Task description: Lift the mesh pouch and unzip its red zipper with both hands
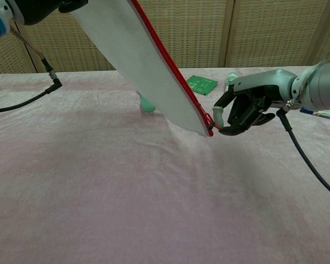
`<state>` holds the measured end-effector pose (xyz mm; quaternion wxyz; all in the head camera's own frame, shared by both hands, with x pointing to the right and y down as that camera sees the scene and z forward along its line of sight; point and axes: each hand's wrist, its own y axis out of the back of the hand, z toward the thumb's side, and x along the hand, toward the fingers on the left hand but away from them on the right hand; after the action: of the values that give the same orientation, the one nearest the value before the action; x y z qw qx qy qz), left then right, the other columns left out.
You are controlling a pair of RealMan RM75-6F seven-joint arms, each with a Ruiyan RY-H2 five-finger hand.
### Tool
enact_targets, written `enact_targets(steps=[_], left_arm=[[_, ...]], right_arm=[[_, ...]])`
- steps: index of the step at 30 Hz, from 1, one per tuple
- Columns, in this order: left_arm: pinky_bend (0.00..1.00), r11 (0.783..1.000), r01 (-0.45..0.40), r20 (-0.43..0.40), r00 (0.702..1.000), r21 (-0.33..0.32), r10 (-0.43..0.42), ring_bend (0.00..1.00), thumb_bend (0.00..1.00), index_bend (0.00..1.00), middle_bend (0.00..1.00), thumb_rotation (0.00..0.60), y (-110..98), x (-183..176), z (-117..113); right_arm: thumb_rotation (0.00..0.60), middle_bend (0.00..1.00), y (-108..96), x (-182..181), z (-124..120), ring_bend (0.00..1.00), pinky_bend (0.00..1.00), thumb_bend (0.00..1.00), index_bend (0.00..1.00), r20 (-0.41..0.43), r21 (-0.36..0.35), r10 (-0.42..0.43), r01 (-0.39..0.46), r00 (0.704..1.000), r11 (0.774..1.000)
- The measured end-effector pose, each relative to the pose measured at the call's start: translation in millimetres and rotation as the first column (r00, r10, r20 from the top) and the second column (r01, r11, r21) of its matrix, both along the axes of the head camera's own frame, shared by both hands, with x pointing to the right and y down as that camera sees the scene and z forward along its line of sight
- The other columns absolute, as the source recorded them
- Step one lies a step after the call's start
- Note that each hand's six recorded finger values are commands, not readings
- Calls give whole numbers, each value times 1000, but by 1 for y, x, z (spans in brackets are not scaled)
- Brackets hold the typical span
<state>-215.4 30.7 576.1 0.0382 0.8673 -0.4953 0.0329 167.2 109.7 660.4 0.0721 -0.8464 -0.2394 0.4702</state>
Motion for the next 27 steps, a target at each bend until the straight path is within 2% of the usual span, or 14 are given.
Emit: enact_targets(steps=[10,24,26,27], left_arm=[[893,999,46,0,999,-6,-46,763,841,862,907,600,-8,-18,0],[893,997,74,1,997,-27,-74,763,835,864,907,600,-14,-29,7],[893,997,73,6,997,-28,-73,763,785,854,907,600,-16,-29,8],[893,997,71,10,997,-26,-71,763,648,793,907,600,-16,-29,8]], right_arm=[[600,992,3,26,4,955,1000,770,805,-75,-28,-25,23,997,999],[600,992,4,34,7,955,1000,768,806,-101,-41,-46,42,994,998],[600,993,4,33,8,955,1000,750,796,-102,-40,-45,41,994,998],[600,992,4,33,8,955,1000,698,753,-100,-36,-40,36,994,999]])
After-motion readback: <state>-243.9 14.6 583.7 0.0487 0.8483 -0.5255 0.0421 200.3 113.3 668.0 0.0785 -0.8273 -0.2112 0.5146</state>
